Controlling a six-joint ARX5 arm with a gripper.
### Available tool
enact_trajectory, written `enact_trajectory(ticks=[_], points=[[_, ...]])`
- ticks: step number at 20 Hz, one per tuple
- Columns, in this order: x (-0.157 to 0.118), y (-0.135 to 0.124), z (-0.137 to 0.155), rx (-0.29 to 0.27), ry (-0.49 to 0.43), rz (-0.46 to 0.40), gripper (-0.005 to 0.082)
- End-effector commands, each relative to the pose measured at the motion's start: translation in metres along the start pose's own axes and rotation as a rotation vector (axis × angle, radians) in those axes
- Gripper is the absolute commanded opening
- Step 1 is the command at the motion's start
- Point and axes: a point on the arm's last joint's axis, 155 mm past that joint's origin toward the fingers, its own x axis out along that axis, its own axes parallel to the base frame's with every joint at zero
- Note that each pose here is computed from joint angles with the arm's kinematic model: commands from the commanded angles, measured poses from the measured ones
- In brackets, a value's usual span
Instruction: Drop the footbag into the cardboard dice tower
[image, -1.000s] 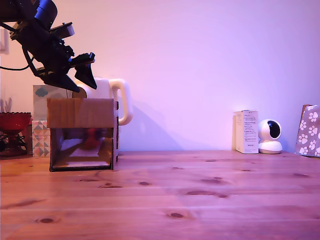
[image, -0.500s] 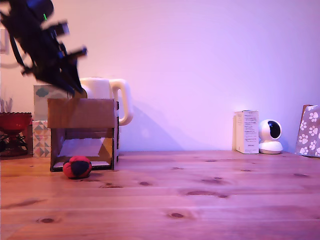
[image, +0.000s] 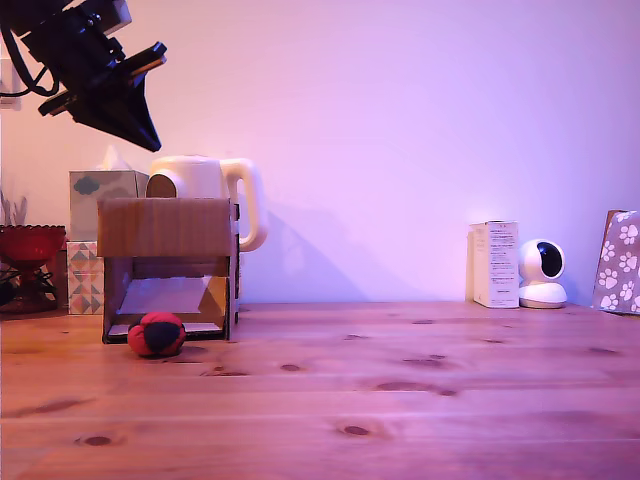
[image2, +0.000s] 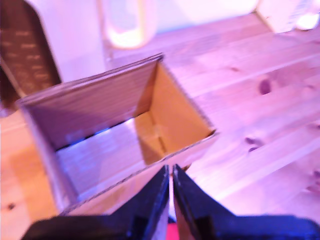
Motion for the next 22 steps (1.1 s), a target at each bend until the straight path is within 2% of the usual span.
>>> enact_trajectory(ticks=[1,7,8,10,13,16,19,22], points=[[-0.009,-0.011,-0.008,0.017,-0.015,-0.015,-0.0021],[-0.024,-0.028,-0.053,0.036,-0.098,-0.050,-0.0021],[-0.025,-0.030,-0.064,0.024,-0.118,-0.053,-0.0021],[-0.029,-0.031,-0.083,0.008,-0.169,-0.038,-0.0021],[-0.030,-0.029,-0.112,0.013,-0.230,-0.022,-0.0021],[-0.026,-0.023,-0.147,-0.030,-0.229,0.004,-0.0021],[-0.019,-0.021,-0.178,-0.051,-0.180,0.011,-0.0020],[-0.018,-0.023,-0.186,-0.054,-0.160,0.006,-0.0020]])
